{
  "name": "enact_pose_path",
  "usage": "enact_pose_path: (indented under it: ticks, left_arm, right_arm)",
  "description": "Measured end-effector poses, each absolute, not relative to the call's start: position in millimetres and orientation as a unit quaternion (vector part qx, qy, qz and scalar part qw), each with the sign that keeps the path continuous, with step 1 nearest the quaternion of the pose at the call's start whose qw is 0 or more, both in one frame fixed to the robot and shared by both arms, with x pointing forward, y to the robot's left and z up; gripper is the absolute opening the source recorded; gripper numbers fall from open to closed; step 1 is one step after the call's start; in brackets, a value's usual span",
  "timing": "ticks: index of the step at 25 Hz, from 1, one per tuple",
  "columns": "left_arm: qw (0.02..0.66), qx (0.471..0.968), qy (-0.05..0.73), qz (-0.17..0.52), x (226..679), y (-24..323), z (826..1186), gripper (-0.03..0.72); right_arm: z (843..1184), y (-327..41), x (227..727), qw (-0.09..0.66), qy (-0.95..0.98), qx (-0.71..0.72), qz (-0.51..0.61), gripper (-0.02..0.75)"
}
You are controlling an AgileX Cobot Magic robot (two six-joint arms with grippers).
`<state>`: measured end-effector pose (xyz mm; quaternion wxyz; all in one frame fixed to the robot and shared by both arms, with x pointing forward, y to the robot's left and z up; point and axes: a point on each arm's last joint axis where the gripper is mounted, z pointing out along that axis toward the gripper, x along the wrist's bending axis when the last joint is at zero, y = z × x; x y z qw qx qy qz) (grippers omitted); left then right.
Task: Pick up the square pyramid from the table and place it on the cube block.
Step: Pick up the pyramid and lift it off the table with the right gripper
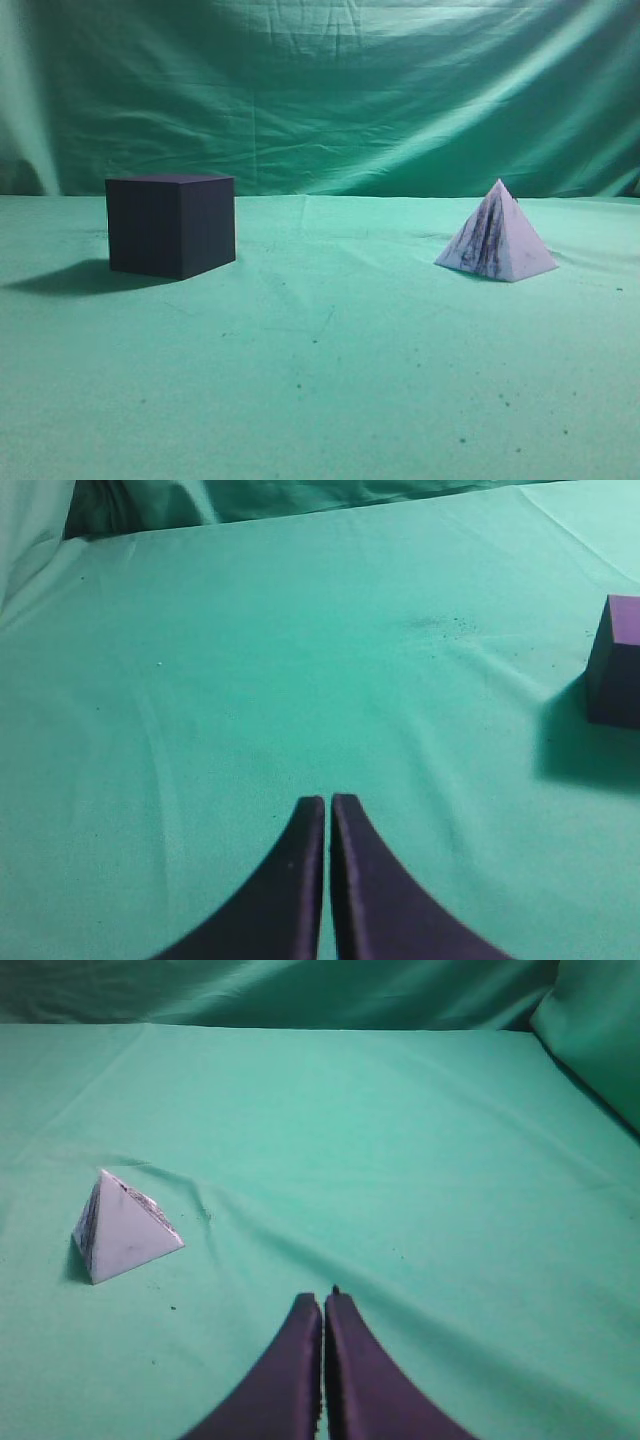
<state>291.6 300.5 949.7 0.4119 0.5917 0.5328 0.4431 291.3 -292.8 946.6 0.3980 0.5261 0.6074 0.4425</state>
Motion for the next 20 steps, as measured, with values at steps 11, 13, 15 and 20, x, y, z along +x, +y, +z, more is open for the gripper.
enact_pose_path:
  ticks: [11, 13, 15, 20]
  left_arm:
    - [0.412, 0.592, 0.533, 0.443, 291.6, 300.5, 949.7, 0.0]
    - [0.412, 0.592, 0.533, 0.443, 291.6, 300.5, 949.7, 0.0]
    - [0.412, 0.592, 0.533, 0.443, 291.6, 300.5, 949.7, 0.0]
    - [0.412, 0.592, 0.533, 0.443, 291.6, 300.5, 949.7, 0.0]
  right_arm:
    - [946.6, -292.8, 291.3, 0.398, 0.607, 0.526, 0.443, 0.0]
    - [946.6, -292.8, 291.3, 0.398, 0.607, 0.526, 0.443, 0.0]
    - [946.6, -292.8, 291.3, 0.398, 0.607, 0.526, 0.443, 0.0]
    - [953.6, -291.6, 293.2, 0.411, 0.584, 0.514, 0.476, 0.0]
